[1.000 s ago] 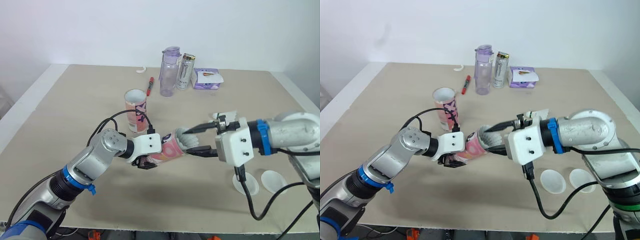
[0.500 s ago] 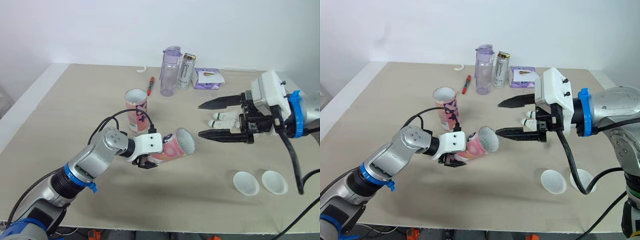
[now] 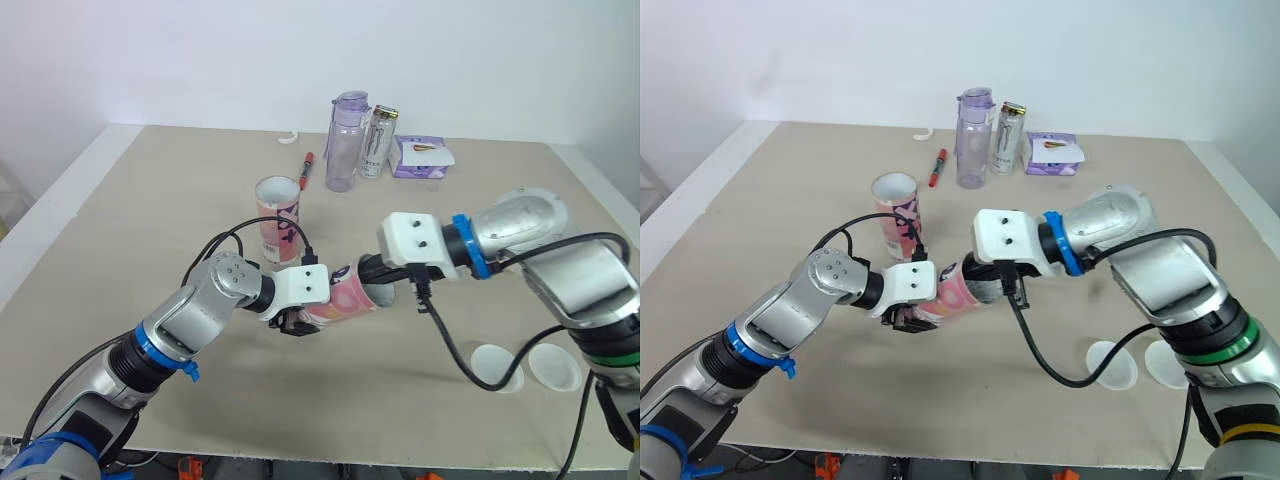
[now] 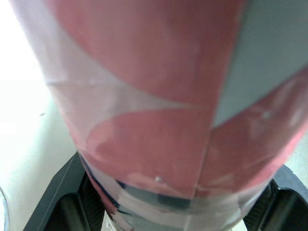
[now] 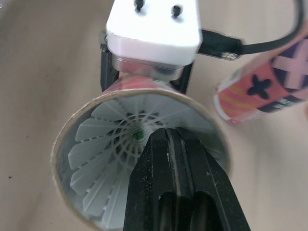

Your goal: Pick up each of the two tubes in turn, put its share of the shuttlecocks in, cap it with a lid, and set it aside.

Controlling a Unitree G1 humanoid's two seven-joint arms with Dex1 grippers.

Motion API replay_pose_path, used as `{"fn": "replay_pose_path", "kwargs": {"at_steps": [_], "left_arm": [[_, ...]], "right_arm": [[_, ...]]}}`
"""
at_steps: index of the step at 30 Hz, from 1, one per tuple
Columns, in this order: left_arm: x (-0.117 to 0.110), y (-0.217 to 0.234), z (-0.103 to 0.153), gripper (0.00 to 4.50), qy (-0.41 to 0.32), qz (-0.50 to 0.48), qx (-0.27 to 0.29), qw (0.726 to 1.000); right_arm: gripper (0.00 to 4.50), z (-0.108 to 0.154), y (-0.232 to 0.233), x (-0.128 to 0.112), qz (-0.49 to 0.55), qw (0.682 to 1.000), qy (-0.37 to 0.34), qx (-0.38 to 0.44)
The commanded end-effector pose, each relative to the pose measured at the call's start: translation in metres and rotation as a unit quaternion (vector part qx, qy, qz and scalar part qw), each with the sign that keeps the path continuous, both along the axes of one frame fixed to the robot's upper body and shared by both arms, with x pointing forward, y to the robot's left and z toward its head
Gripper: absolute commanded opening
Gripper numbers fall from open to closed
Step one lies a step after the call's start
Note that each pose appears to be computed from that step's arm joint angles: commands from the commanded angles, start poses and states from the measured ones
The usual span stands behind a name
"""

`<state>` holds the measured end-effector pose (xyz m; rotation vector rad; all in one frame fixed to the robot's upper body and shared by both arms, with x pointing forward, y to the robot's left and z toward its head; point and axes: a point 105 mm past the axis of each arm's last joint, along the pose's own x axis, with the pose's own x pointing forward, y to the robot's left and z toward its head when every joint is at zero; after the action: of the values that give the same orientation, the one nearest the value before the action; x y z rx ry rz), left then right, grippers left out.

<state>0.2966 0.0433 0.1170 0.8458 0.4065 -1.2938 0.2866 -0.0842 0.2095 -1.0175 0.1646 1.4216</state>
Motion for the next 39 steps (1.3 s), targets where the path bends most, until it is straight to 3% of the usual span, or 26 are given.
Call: {"fn": "replay_pose_path", "kwargs": {"at_steps": [1, 8, 12, 17, 20, 26, 29, 33, 37, 39], "left_arm": [[0.003, 0.009, -0.025, 3.01, 0.03, 0.033, 0.032, 0.999], [0.003, 0.009, -0.025, 3.01, 0.03, 0.036, 0.032, 0.998], [0.003, 0.011, -0.027, 3.01, 0.031, 0.039, 0.032, 0.998], [0.002, 0.014, -0.031, 3.01, 0.032, 0.043, 0.031, 0.998], [0.002, 0.014, -0.031, 3.01, 0.035, 0.047, 0.017, 0.998], [0.004, 0.017, -0.033, 3.01, 0.032, 0.046, -0.007, 0.998], [-0.001, 0.007, -0.027, 3.01, 0.035, 0.015, -0.07, 0.997], [-0.008, -0.016, -0.014, 3.01, 0.028, -0.024, -0.212, 0.977], [-0.014, -0.029, -0.006, 3.01, 0.041, -0.041, -0.296, 0.954], [-0.016, -0.034, -0.008, 3.01, 0.036, -0.059, -0.308, 0.949]], "right_arm": [[0.03, -0.01, 0.011, 0.005, 0.02, 0.999, -0.023, -0.043], [0.03, -0.025, 0.037, 0.007, 0.054, 0.996, -0.027, -0.06], [0.03, -0.019, 0.035, 0.011, 0.053, 0.996, -0.036, -0.061], [0.03, 0.005, 0.02, 0.008, 0.045, 0.998, -0.025, -0.027], [0.03, 0.036, 0.006, -0.007, 0.059, 0.996, 0.012, 0.065], [0.03, 0.055, -0.053, -0.009, -0.028, 0.989, 0.036, 0.142], [0.03, 0.05, -0.083, -0.013, -0.081, 0.982, 0.049, 0.165], [0.03, 0.035, -0.109, -0.018, -0.143, 0.968, 0.066, 0.197], [0.03, 0.019, -0.127, -0.019, -0.187, 0.963, 0.059, 0.183], [0.03, 0.009, -0.136, -0.022, -0.206, 0.961, 0.066, 0.171]]}}
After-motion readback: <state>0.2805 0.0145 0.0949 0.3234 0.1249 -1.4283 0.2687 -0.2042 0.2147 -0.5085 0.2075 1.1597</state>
